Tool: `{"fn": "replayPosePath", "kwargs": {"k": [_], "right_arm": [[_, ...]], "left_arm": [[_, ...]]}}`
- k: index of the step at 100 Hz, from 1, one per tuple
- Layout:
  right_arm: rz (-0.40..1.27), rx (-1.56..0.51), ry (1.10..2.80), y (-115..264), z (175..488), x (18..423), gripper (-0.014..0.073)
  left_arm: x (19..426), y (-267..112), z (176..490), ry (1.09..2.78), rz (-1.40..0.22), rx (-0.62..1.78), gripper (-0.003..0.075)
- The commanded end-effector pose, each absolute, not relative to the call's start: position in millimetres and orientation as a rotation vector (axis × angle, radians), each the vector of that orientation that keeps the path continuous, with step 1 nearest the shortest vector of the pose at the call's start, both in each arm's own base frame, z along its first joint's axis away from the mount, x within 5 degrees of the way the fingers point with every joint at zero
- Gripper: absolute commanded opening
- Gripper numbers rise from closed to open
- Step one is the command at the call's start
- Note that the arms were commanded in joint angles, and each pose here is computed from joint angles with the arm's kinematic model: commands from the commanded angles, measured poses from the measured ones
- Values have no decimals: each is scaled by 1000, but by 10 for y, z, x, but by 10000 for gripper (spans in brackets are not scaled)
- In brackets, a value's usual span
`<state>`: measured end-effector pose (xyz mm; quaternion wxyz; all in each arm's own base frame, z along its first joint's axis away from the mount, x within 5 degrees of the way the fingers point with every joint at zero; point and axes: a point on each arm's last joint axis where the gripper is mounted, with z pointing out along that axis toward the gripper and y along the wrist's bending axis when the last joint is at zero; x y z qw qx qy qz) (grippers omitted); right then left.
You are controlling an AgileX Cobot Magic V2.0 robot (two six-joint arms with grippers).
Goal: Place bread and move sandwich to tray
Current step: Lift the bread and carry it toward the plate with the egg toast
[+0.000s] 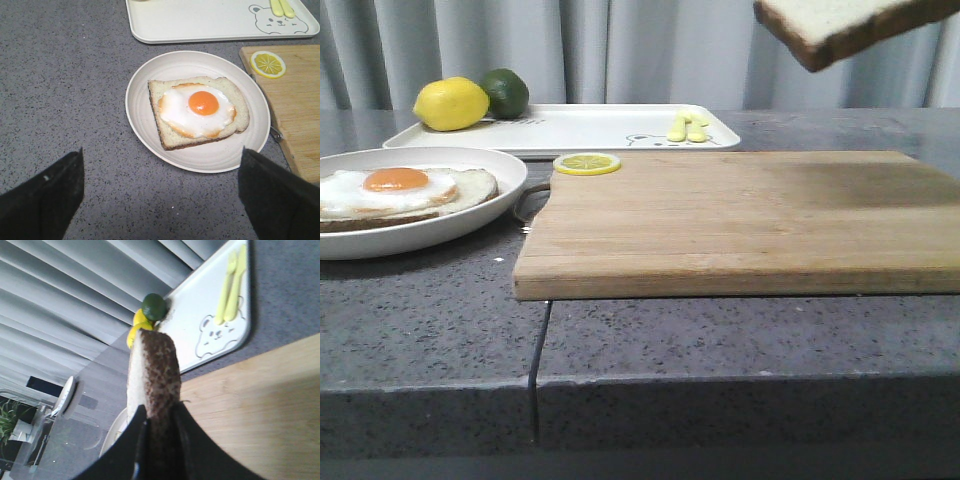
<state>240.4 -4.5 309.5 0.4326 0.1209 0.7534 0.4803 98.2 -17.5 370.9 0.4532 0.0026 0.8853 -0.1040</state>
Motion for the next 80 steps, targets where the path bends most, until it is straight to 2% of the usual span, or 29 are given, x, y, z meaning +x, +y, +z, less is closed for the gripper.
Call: {"fn": "replayPosePath", "kwargs": {"k": [1,22,46,61,80], "right_arm": [[1284,290,1746,113,3351,2406,-58],[1310,335,1768,577,3342,2467,-58],[1283,259,1823,1075,3476,2520,-58],[1346,201,1854,1412,3541,2600,-58],[1401,172,1929,1861,3465,2758,-58]], "left_arm": [[1015,-189,3854,2094,-279,4,585],[1015,-189,3854,2094,-279,4,585],[1015,-189,3854,2094,-279,4,585],[1015,-189,3854,2094,-279,4,585],[1015,-189,3854,2094,-279,4,585]]}}
